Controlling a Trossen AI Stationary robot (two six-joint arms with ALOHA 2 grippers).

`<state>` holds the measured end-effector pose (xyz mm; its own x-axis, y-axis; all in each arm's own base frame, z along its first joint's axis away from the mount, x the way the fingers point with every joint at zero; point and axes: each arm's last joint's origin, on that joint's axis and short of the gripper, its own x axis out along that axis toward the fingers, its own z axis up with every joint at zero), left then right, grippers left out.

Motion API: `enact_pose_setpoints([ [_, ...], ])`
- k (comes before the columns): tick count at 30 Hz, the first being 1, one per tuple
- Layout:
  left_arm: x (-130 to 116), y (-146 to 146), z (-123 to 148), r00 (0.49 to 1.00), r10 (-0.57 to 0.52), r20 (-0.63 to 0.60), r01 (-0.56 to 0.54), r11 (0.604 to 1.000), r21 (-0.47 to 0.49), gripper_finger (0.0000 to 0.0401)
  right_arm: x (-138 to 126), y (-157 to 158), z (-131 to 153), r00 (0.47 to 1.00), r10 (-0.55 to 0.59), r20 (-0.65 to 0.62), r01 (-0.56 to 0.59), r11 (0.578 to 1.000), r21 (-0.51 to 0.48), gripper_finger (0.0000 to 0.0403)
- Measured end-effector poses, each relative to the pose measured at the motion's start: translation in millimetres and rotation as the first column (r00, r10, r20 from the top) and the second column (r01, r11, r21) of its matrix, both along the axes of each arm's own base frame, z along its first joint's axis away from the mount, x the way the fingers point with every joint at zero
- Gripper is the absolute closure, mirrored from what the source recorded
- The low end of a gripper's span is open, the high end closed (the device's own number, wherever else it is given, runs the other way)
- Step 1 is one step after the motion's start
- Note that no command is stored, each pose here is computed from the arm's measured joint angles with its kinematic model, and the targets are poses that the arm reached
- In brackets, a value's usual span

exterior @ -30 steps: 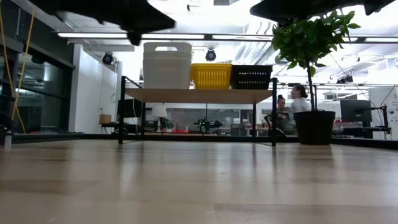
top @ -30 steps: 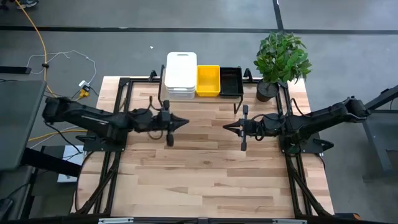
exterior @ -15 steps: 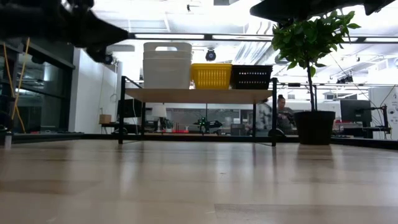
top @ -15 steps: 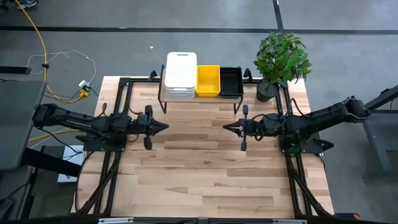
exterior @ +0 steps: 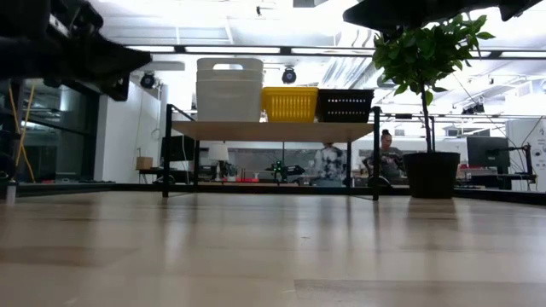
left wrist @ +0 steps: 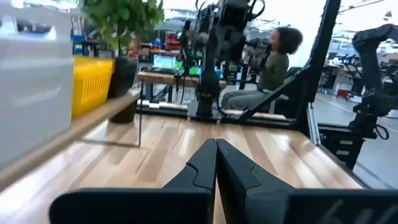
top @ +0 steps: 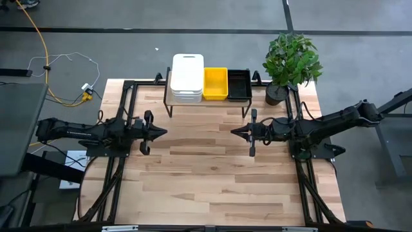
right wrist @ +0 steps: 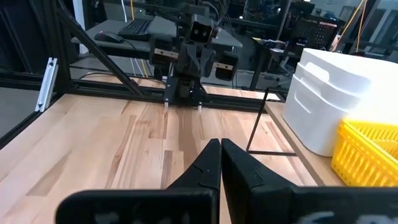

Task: Stack baskets on shelf by color
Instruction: Return to Home Position

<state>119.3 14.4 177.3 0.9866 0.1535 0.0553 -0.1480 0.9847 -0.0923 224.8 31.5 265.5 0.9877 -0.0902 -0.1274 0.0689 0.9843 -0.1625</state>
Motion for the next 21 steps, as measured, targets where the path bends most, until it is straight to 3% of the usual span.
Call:
enact_pose_setpoints([
  [6,-2,1,-10,0.998,0.007,-0.066,-0.011,0.998,-0.055,0.0401,-3,0,0,1.000,-0.001,-0.022,0.001,1.000,0.023,0.0403],
  [13,-2,1,-10,0.998,0.008,-0.065,-0.011,0.999,-0.048,0.0401,-25,-4,10,1.000,0.002,-0.020,-0.001,0.998,0.069,0.0403],
  [21,-2,1,-10,0.997,0.014,-0.072,-0.017,0.999,-0.046,0.0401,-72,-13,-21,0.988,0.002,0.157,-0.024,0.990,0.138,0.0403],
])
